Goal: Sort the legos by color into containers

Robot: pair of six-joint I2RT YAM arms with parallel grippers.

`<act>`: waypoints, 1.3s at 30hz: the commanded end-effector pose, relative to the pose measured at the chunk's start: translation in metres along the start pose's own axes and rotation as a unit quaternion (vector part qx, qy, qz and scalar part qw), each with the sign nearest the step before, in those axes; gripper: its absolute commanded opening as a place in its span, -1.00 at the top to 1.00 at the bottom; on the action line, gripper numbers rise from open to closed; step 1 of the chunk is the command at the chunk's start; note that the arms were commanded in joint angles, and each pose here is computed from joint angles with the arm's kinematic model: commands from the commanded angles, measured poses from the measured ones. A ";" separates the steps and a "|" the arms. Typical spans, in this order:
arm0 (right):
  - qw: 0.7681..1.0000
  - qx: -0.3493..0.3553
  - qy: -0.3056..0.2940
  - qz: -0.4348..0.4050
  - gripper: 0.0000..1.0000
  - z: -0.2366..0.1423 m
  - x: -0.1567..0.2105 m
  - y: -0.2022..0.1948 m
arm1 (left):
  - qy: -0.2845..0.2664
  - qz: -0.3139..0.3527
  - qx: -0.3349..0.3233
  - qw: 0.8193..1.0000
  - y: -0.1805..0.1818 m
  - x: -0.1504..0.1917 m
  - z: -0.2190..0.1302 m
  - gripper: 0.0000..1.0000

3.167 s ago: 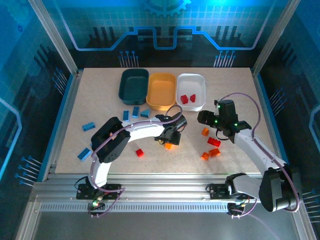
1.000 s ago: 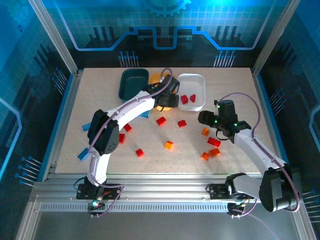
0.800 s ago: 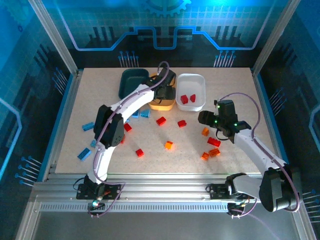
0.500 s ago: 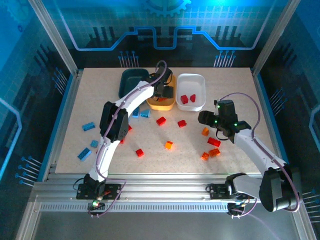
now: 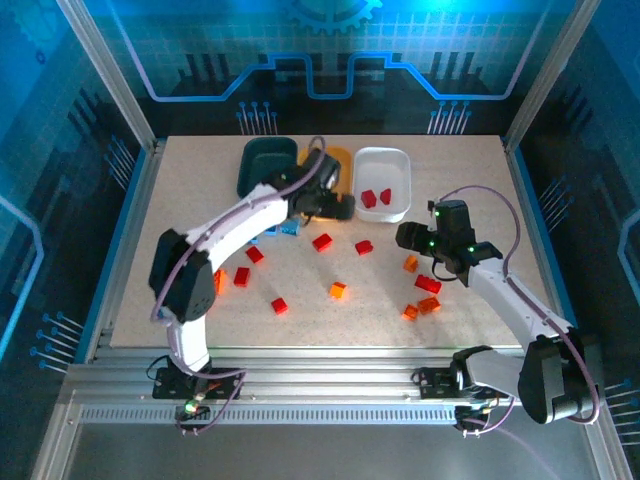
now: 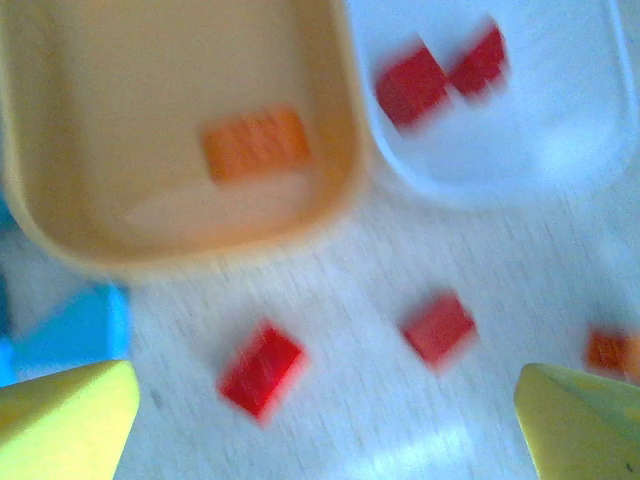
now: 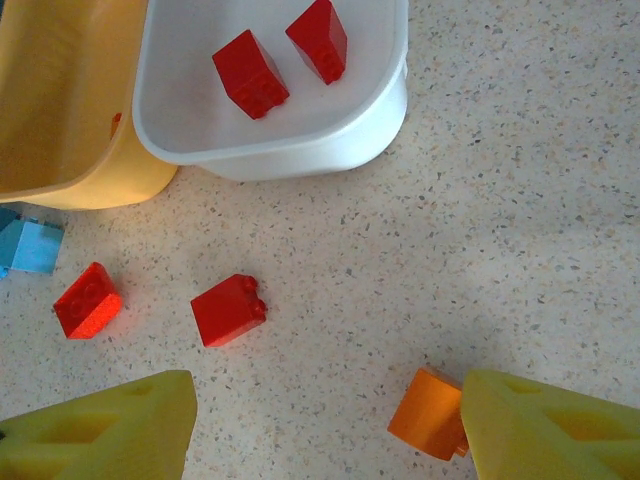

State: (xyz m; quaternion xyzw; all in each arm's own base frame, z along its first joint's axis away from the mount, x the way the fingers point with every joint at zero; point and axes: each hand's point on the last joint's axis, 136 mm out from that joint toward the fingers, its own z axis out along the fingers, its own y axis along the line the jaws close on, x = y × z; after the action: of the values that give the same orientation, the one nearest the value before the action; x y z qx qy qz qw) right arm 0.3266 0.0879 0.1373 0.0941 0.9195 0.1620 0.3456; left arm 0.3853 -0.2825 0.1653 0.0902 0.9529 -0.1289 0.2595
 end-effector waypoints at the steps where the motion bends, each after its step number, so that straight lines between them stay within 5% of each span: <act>1: 1.000 -0.005 -0.012 -0.006 -0.44 -0.006 -0.007 0.007 | 0.069 0.051 0.017 0.996 -0.028 0.082 0.009 -0.94; 8: 1.000 -0.006 -0.008 -0.005 -0.44 -0.005 -0.006 0.008 | 0.117 0.076 0.012 0.990 -0.044 0.162 0.016 -0.84; 19: 1.000 -0.007 -0.006 -0.006 -0.44 -0.007 -0.005 0.008 | 0.126 0.075 0.003 0.989 -0.041 0.180 0.058 -0.63; 26: 1.000 -0.004 -0.006 -0.008 -0.42 -0.007 -0.004 0.007 | 0.124 0.075 -0.033 0.989 -0.028 0.184 0.071 -0.08; 32: 1.000 -0.005 0.002 -0.007 -0.41 -0.002 -0.002 0.007 | 0.090 0.076 -0.033 0.992 -0.032 0.161 0.057 0.31; 39: 0.999 0.020 0.029 -0.007 -0.41 0.007 0.005 0.000 | 0.048 0.028 -0.039 0.998 -0.006 0.068 0.039 0.36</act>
State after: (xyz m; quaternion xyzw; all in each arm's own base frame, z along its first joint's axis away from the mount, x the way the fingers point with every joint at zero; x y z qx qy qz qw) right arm 0.3271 0.0879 0.1289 0.0955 0.9273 0.1542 0.3275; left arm 0.3054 -0.3094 0.0639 0.1382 0.9686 -0.0798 0.1908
